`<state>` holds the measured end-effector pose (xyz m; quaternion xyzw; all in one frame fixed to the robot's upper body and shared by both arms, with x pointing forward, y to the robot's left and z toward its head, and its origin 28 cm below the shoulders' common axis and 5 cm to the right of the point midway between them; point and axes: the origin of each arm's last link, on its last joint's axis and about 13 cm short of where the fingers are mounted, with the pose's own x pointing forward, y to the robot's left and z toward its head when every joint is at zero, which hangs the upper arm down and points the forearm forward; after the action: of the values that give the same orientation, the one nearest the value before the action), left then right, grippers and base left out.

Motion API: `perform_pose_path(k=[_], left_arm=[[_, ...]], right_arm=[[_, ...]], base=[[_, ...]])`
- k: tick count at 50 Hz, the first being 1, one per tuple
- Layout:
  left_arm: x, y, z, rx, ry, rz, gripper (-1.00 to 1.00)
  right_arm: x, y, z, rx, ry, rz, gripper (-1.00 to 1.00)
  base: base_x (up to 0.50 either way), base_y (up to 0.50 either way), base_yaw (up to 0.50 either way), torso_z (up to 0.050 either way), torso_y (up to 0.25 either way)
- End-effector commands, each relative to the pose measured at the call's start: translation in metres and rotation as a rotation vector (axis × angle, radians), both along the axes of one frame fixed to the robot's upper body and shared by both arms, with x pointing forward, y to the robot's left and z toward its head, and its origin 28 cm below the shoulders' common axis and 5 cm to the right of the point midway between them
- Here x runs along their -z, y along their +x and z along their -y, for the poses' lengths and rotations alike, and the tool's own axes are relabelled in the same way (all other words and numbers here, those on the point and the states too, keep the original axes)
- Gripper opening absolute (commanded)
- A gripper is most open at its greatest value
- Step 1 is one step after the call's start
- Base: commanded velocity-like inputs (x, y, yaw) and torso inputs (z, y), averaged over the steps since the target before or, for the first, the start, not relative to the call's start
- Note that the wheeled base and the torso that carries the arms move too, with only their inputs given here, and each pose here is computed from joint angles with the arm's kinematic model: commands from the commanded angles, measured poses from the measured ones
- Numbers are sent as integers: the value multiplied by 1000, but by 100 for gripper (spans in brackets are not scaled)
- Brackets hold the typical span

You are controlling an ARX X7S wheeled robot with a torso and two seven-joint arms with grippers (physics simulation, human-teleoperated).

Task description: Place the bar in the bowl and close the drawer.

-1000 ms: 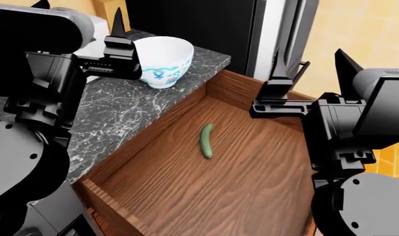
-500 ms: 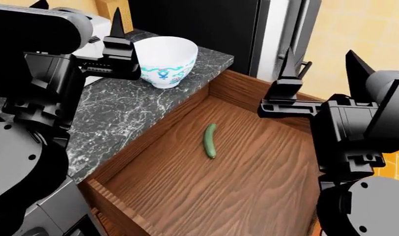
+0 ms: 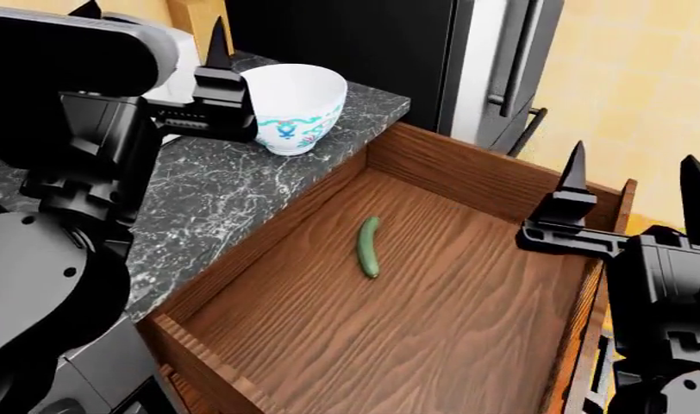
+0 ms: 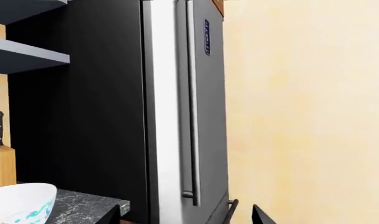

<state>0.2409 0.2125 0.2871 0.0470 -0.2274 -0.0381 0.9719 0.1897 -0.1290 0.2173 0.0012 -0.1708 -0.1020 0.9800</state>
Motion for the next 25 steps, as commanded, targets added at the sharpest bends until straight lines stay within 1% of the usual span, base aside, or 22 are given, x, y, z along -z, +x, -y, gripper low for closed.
perform_pose_path(k=[1,8,17,25], left_arm=[[3,4,4,14,0,-7,100],[6,8,9,33,3,-15,100],[10,11,12,47,2,-25,100],[12,13,15,57,5,-30,100]], right_arm=[[27,-16,19,131,-4,-82,100],[52,-25,33,235,46,-124,100],[71,-41,51,367,89,-142,100],[93,-45,54,397,111,-207,100]], base=[[0,0,0,0,0],[0,0,0,0,0],[0,0,0,0,0],[0,0,0,0,0]])
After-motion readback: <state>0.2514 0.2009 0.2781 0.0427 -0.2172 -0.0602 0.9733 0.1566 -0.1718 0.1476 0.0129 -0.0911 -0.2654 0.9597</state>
